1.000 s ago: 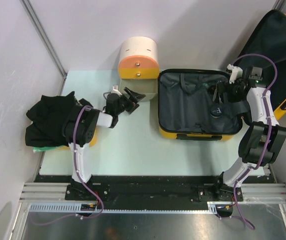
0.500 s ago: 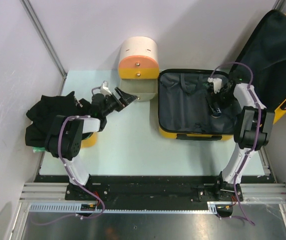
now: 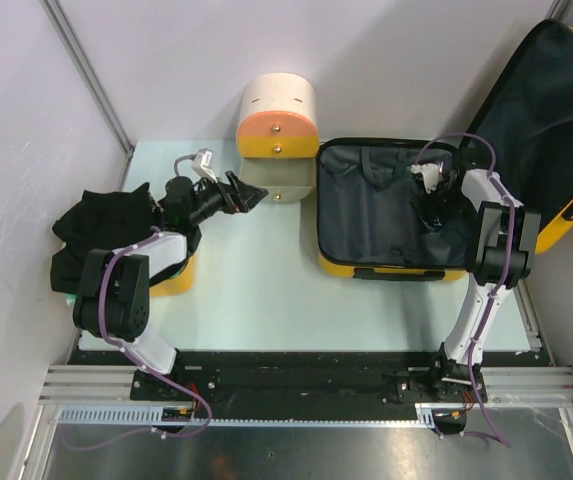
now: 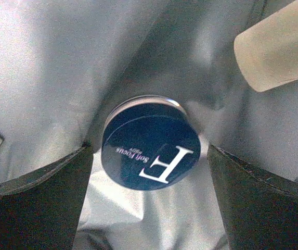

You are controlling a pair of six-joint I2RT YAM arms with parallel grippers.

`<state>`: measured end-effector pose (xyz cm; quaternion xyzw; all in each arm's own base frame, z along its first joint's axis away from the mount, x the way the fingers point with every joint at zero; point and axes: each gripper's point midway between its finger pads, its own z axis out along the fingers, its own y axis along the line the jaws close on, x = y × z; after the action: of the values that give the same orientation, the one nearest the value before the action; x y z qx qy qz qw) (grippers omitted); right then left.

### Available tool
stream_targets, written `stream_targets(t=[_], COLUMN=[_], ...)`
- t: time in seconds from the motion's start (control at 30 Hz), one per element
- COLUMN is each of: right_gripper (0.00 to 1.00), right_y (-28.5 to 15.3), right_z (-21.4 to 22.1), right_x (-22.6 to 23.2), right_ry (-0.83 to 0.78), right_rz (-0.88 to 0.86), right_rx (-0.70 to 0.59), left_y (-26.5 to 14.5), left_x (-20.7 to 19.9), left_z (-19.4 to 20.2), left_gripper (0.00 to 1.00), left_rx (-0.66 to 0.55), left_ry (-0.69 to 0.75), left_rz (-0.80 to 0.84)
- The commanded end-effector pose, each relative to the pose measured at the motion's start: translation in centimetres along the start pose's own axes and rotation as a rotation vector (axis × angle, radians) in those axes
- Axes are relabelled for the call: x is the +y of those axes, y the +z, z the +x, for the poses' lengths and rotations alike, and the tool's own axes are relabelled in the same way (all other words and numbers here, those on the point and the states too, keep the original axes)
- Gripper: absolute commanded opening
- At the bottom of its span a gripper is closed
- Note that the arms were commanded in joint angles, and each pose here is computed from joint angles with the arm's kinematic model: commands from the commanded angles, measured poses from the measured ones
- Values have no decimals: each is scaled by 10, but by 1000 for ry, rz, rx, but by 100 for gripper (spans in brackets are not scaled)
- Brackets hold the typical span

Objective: Open, take out, and arrange the luggage

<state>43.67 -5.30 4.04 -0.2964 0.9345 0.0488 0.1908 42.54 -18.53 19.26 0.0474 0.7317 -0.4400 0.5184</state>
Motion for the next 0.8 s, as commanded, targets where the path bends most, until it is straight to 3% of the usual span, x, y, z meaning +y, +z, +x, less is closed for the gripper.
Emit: stream_targets(t=[0.0, 0.17, 0.3, 0.4, 0.53, 0.7, 0.77], right_gripper=[95, 74, 51, 38, 33, 31, 31], right_y=[5, 4, -5, -26, -63, -116, -120], right_z=[-14, -23, -38, -68, -128, -234, -254], right_x=[-27, -24, -18, -6, 25, 125, 159], right_ry=[-26, -31, -51, -81, -137, -316, -382], right_rz=[76, 60, 53, 58, 31, -76, -123], right_rx=[-45, -72, -111, -178, -305, -513, -554], left_y=[-1, 4, 7, 7, 3, -5, -14], left_x=[-14, -14, -10, -1, 12, 32, 39], left_z=[-20, -29, -41, -53, -78, -97, -100], left_gripper=[99, 99, 98, 98, 98, 98, 97], left_rx=[-12, -9, -5, -3, 10, 55, 66], left_ry=[122, 159, 184, 208, 227, 238, 240], left_rz=[34, 34, 24, -3, -44, -133, -170])
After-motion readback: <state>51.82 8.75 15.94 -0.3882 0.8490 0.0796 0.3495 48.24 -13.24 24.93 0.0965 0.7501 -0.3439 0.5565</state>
